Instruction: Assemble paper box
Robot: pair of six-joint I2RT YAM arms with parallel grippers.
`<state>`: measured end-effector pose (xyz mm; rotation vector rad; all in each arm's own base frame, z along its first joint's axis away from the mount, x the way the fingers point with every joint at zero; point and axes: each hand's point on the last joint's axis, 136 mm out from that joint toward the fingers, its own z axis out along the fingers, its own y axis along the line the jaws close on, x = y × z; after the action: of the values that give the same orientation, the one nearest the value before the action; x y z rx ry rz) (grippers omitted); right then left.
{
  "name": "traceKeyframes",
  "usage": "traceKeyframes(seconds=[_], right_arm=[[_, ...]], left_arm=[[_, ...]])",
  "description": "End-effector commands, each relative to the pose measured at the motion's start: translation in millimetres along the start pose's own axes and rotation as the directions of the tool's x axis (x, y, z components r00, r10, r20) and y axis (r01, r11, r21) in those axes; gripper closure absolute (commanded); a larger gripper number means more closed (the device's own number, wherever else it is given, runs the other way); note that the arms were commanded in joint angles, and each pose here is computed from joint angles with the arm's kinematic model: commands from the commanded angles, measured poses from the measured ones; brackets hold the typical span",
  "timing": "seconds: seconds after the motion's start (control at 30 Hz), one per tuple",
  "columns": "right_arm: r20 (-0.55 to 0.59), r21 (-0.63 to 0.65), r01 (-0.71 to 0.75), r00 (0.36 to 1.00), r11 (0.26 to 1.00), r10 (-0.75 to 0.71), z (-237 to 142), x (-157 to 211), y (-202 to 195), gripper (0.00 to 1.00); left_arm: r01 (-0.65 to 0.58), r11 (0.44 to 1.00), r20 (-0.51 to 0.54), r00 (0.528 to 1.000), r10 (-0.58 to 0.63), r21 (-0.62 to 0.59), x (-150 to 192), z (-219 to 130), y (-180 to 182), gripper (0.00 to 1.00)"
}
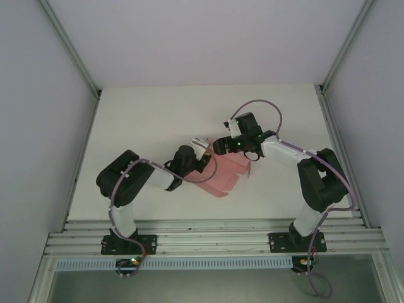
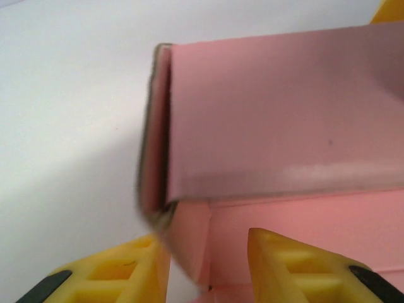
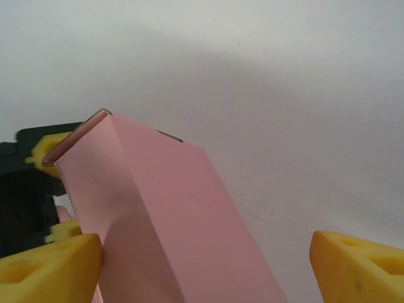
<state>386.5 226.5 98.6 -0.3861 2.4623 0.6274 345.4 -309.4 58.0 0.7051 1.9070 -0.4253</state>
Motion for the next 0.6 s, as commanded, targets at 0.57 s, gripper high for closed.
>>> traceKeyframes(seconds=[0.57], right_arm=[[-0.066,0.016,-0.035,0.997,0.999,0.036,9.2,19.0,-8.5,0.15]], left_arm=[[0.008,0.994,0.079,0.997,0.000,-0.108,-35.5,19.0,19.3,1.00]])
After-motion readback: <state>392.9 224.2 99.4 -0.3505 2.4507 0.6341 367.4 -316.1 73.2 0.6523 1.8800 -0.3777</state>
